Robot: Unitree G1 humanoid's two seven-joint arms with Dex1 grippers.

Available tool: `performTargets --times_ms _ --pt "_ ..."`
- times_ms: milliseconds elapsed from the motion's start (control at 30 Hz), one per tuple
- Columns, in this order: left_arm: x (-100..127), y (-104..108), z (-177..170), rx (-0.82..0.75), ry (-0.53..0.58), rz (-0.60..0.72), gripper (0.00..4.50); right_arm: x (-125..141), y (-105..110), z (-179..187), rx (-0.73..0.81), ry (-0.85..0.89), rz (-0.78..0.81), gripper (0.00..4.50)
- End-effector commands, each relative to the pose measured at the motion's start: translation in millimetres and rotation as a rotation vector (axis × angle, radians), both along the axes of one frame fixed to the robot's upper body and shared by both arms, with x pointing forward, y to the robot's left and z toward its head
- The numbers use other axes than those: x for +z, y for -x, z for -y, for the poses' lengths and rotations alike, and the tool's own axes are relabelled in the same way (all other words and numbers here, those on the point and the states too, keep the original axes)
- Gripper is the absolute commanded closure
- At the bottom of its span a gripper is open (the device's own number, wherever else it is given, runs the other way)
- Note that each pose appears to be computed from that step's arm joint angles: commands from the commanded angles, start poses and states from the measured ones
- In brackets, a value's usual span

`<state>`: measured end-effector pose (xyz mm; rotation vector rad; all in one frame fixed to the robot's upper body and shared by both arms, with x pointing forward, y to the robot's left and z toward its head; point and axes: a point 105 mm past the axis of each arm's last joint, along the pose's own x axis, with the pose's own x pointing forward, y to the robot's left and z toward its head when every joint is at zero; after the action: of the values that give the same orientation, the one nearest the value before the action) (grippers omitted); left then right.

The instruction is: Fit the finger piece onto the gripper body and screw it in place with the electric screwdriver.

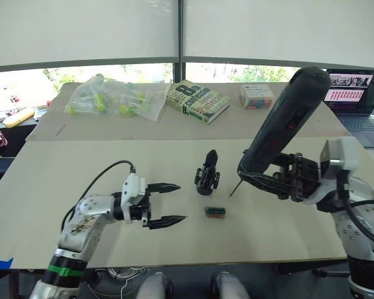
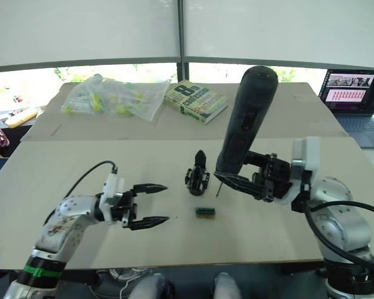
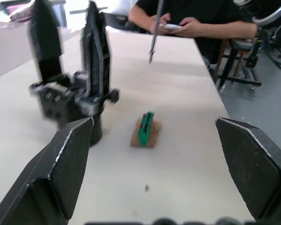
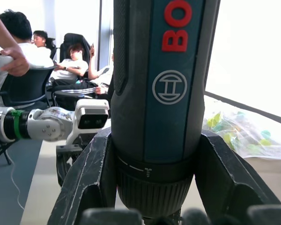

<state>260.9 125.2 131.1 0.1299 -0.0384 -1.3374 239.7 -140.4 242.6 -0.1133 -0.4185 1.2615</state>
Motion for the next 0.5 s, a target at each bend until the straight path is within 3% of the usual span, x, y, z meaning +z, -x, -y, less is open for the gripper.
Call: performTargets --times_ms 33,267,500 --pt "16 2 -18 0.059 0.024 0.031 0.09 21 15 4 0.016 -0.020 0.069 2.56" --pt "26 1 -39 0.156 0.052 0.036 0.09 30 18 5 0.011 -0.017 0.064 2.56" --pt "8 -25 -5 0.200 0.016 -0.013 0.09 40 14 0 0.023 -0.024 0.079 2.56"
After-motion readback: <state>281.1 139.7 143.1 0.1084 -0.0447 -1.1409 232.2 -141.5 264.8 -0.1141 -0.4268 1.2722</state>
